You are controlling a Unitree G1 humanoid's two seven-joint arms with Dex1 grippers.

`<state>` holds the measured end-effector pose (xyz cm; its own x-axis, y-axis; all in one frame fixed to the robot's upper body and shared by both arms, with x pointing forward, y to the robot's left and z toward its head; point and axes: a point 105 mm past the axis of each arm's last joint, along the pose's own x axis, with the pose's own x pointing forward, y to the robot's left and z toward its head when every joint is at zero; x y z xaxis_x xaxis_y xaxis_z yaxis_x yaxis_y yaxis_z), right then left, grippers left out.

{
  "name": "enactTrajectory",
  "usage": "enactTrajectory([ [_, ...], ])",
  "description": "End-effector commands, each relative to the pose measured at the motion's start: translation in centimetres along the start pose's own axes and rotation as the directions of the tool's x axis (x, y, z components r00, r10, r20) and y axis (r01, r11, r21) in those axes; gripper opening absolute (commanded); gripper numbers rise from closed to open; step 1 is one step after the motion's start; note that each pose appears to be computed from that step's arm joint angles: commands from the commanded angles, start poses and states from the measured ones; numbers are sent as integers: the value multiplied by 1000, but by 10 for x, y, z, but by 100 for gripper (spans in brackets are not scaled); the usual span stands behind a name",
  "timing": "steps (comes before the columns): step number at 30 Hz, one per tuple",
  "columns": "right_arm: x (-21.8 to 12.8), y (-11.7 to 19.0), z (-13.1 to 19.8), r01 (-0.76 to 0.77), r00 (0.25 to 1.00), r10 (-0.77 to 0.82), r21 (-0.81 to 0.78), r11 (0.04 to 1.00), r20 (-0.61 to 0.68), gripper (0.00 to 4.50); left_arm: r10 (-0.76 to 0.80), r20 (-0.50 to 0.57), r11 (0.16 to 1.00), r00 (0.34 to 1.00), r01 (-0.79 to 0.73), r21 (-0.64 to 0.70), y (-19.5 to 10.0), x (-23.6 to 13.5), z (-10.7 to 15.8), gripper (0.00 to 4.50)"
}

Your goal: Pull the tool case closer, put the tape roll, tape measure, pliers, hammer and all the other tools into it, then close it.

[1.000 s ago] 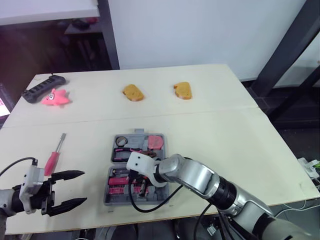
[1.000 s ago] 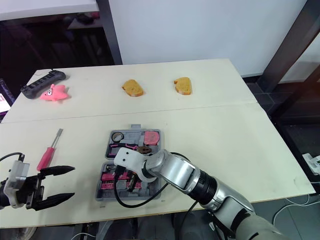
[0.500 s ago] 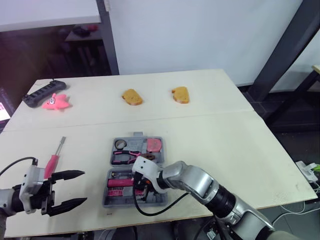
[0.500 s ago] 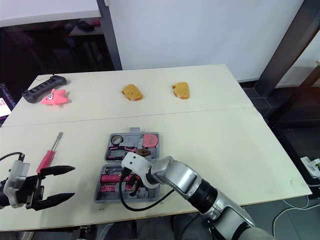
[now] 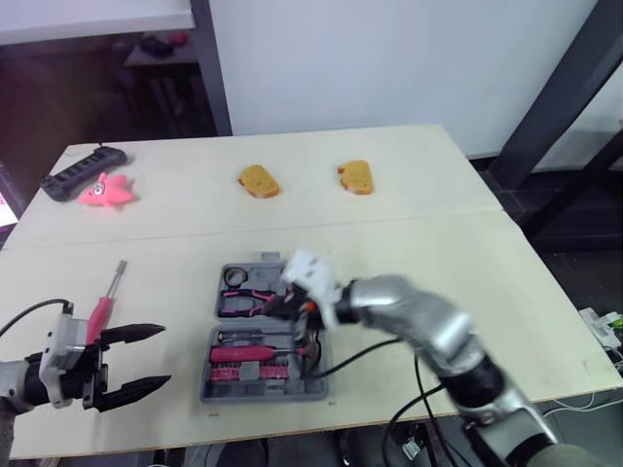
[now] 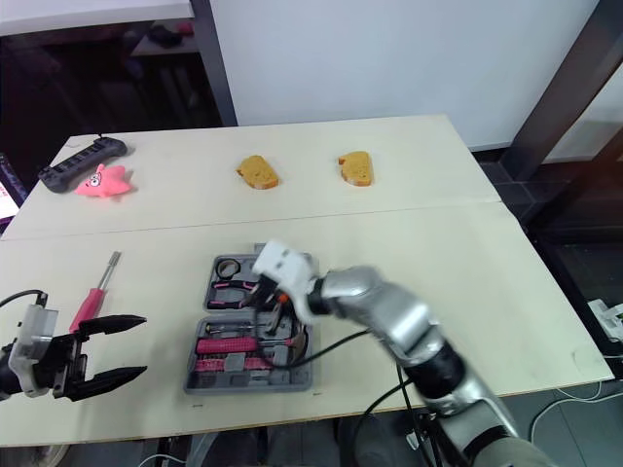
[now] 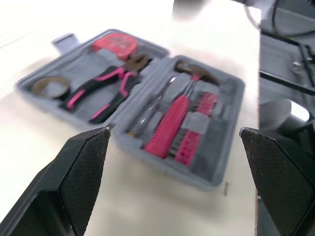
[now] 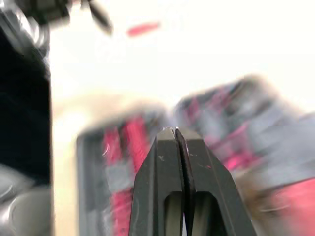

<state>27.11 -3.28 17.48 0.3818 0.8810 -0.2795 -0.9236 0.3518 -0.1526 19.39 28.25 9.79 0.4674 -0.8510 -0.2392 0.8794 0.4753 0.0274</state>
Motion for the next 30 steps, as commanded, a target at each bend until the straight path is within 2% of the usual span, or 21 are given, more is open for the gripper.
enactTrajectory([
  [1,-50,-10,-21,100,994,-100,-5,995,-35,8,101,-18,995,995,-100,29,8,-21,3,450],
  [2,-69,-16,-36,151,986,-149,16,988,-79,8,139,-26,990,990,-138,34,11,-29,3,450],
  [5,-125,-30,-73,321,939,-307,80,944,-154,86,271,-79,962,959,-268,52,23,-58,-4,450],
  [8,-166,-30,-103,414,896,-390,81,907,-213,240,383,-133,924,914,-379,58,31,-90,-12,450],
  [9,-176,-30,-109,436,884,-411,77,897,-222,275,406,-147,914,902,-401,63,32,-97,-15,450],
  [12,-201,-25,-126,474,862,-445,73,877,-242,418,453,-181,891,873,-451,53,31,-117,-22,450],
  [13,-214,-21,-137,493,846,-460,68,867,-269,442,472,-207,880,857,-473,45,29,-127,-27,450],
  [15,-237,-13,-154,517,821,-474,65,853,-319,442,533,-247,840,810,-542,35,27,-149,-34,450],
  [19,-252,-5,-164,522,815,-477,61,850,-330,442,595,-261,792,760,-610,32,29,-168,-37,450],
  [30,-249,-10,-167,551,806,-513,56,833,-296,442,602,-232,790,764,-611,36,35,-164,-37,450],
])
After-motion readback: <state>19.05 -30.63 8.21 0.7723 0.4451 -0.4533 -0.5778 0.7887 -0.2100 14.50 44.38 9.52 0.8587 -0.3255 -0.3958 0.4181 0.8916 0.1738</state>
